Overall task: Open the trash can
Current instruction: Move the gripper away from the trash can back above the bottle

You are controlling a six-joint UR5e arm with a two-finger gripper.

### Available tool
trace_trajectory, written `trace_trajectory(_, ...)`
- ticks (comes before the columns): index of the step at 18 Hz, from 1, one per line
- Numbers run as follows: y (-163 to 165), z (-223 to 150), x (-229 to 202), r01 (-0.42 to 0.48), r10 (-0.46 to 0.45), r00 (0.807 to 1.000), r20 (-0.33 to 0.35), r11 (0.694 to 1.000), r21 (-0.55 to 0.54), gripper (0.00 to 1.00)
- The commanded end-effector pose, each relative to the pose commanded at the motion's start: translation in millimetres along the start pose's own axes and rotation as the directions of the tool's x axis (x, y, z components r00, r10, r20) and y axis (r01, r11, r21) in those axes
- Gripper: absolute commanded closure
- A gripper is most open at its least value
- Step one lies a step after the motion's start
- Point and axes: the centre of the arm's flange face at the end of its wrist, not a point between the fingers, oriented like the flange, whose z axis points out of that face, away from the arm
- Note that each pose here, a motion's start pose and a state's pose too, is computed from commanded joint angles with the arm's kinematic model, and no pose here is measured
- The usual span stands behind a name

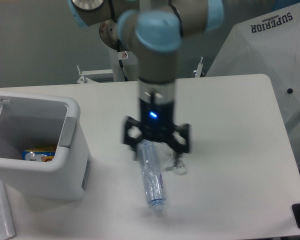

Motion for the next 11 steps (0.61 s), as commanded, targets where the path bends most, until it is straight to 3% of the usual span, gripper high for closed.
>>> trace_trajectory(3, 23, 16, -24, -0.08, 0.08, 0.997, -0.012, 0.996, -0.03, 0.0)
trace_trajectory(7, 45, 20, -39, -0.247, 0.242, 0.968, -0.069, 0.966, -0.076, 0.0)
trace_trajectory(11, 52, 24, -40, -0.286, 0.275, 0.957, -0.096, 0.947, -0.147, 0.0)
